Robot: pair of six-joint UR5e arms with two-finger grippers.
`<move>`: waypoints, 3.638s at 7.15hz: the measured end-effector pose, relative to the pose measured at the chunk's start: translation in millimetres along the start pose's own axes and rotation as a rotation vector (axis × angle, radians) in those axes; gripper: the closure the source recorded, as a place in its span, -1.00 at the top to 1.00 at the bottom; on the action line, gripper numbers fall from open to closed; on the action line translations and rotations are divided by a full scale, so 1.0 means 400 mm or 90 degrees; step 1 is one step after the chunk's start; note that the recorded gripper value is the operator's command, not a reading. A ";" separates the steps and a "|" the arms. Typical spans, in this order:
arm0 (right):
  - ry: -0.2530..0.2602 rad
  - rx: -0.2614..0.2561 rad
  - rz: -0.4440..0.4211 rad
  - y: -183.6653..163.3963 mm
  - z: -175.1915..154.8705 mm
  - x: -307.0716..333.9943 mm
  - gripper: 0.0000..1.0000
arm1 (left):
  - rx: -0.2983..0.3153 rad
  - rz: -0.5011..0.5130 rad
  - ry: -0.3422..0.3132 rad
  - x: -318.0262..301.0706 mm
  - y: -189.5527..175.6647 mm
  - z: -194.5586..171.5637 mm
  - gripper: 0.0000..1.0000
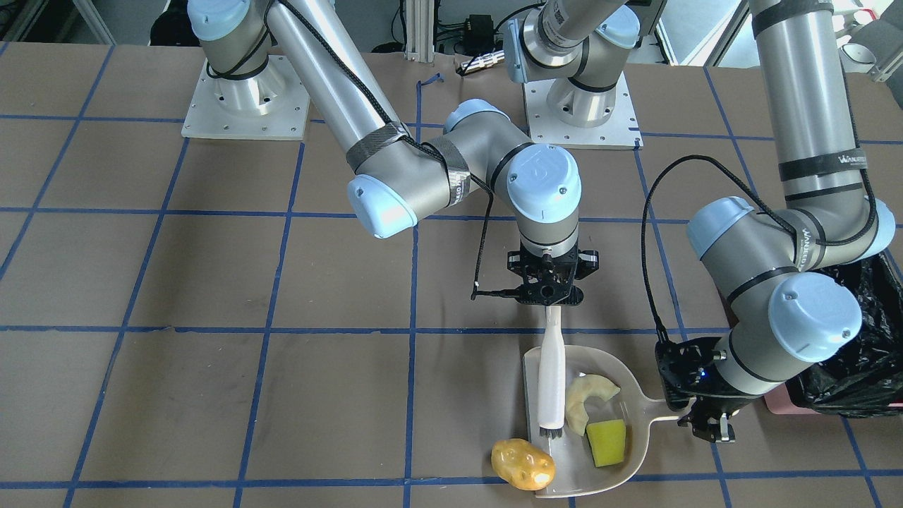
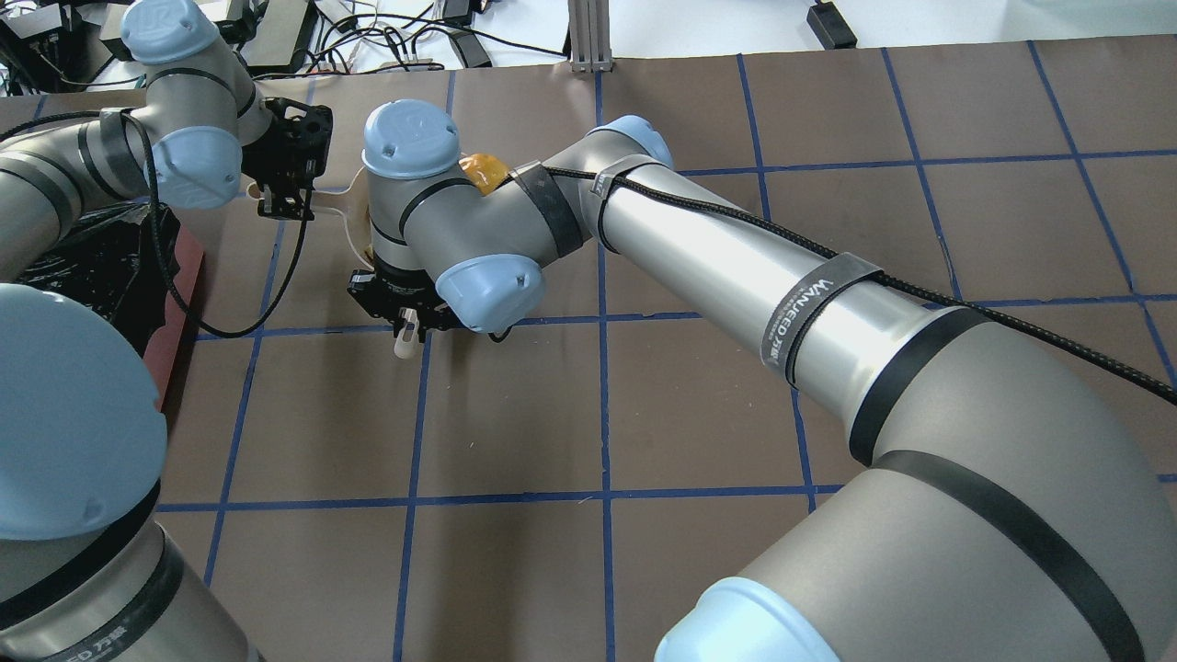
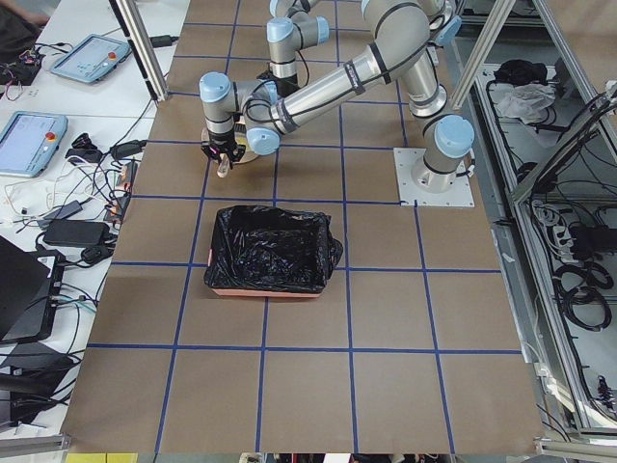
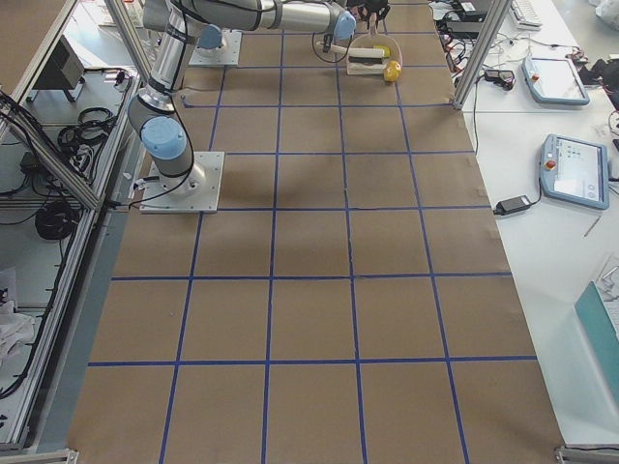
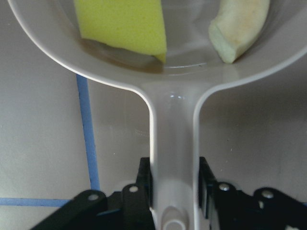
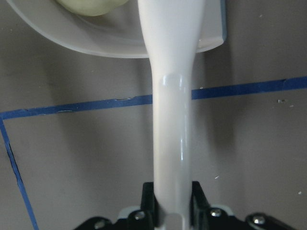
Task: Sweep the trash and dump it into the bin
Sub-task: 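Sweep again with the brush pushing debris into the dustpan, then move the brush with the right gripper behind the potato, then sweep the potato with the brush into the dustpan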
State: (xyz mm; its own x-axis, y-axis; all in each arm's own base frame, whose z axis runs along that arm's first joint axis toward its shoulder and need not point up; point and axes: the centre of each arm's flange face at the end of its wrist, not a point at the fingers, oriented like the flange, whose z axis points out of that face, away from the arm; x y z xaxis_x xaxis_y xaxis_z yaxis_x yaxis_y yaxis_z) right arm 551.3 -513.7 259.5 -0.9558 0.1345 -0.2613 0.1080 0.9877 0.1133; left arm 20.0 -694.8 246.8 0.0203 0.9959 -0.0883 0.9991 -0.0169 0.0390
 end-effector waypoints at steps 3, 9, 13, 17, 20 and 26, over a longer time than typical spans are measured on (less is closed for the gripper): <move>0.053 0.009 -0.030 -0.012 -0.043 0.047 -1.00 | -0.001 -0.001 -0.003 -0.002 0.001 0.003 -0.55; 0.082 -0.012 -0.022 -0.219 -0.068 0.293 -1.00 | -0.003 -0.001 -0.012 -0.008 0.003 0.014 -0.56; 0.072 0.012 -0.017 -0.309 -0.088 0.369 -1.00 | -0.004 -0.002 -0.013 -0.008 0.003 0.010 -0.58; 0.084 0.002 -0.022 -0.335 -0.007 0.347 -1.00 | -0.004 -0.002 -0.012 -0.009 0.003 0.018 -0.59; 0.095 -0.022 -0.044 -0.266 0.038 0.277 -1.00 | -0.020 0.000 -0.011 -0.009 0.008 0.016 -0.59; 0.071 -0.061 -0.020 -0.194 0.066 0.202 -1.00 | -0.032 0.011 -0.009 -0.010 -0.021 0.015 -0.59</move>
State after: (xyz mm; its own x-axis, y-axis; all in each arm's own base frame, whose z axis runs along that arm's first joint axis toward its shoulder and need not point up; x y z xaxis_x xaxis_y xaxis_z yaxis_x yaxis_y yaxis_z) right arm 473.0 -577.4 204.4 -0.9833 0.0884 -0.1591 0.0558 0.9785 0.1988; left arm 12.0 -699.3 240.9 0.0382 0.9941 -0.1015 0.9955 -0.0290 0.0905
